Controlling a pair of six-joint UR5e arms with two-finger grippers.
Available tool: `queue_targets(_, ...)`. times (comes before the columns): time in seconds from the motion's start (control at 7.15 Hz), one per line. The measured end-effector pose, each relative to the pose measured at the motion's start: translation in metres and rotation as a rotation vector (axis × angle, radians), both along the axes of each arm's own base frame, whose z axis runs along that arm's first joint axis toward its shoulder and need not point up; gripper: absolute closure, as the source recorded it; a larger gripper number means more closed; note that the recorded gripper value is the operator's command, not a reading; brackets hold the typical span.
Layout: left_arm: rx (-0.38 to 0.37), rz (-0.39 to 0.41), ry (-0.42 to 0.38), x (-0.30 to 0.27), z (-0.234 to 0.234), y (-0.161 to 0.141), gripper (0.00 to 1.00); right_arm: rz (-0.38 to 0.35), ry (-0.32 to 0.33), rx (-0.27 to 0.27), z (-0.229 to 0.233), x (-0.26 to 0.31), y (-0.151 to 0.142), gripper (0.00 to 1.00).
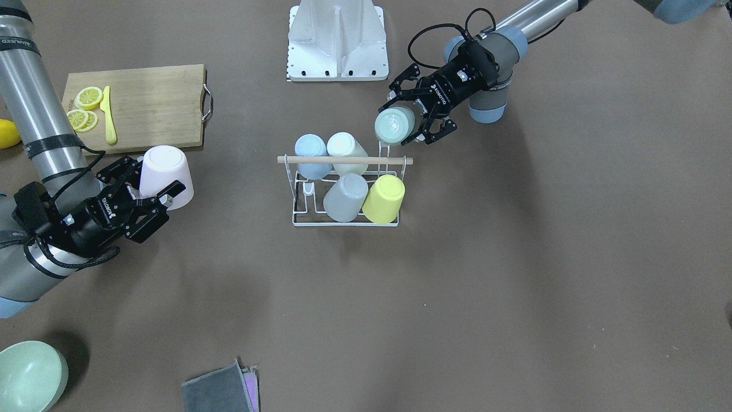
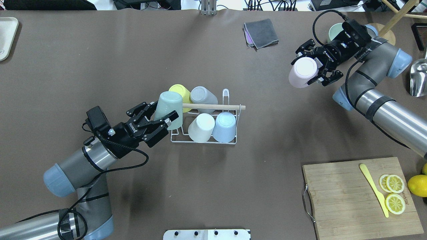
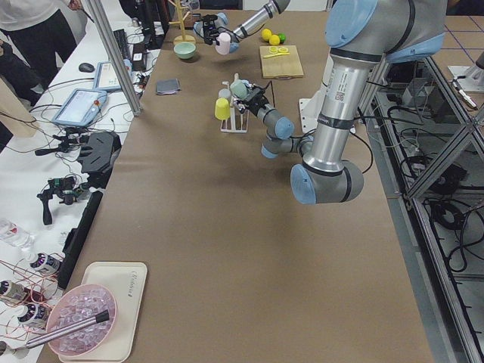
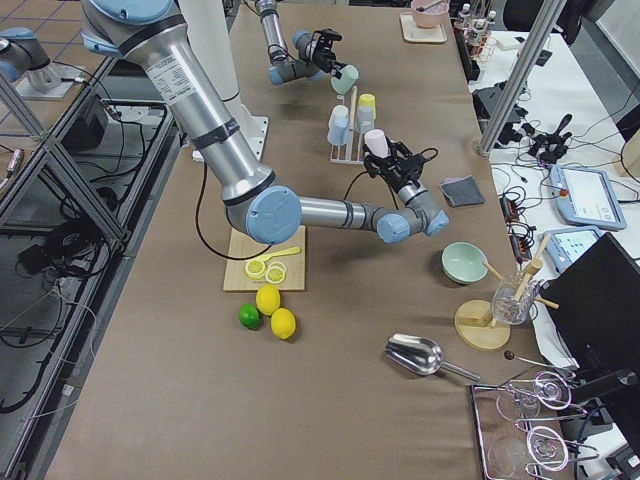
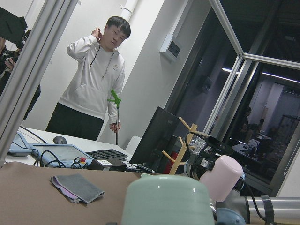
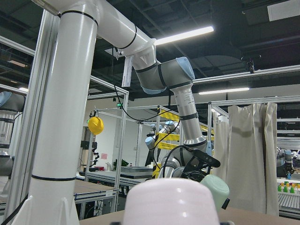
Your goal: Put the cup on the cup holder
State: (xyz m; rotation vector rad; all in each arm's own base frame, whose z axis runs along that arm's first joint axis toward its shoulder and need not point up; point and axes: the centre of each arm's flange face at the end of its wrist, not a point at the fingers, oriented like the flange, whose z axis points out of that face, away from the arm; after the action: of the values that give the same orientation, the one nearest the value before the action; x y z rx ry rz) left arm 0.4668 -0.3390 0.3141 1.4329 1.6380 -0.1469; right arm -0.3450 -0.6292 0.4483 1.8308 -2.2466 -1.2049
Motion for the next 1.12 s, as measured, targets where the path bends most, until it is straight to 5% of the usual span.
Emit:
queue_targets(0.42,-0.013,-0.013,-0.021,0.014,0.005,0.007,1.00,0.014,0.042,0.055,-0.047,-0.031,-0.016,0.71)
queue_targets(1.12,-0.017,-0.029,-0.029,0.018,0.005,0.009,1.00,0.025,0.011,0.088,-0.105,-0.093,-0.013,0.69)
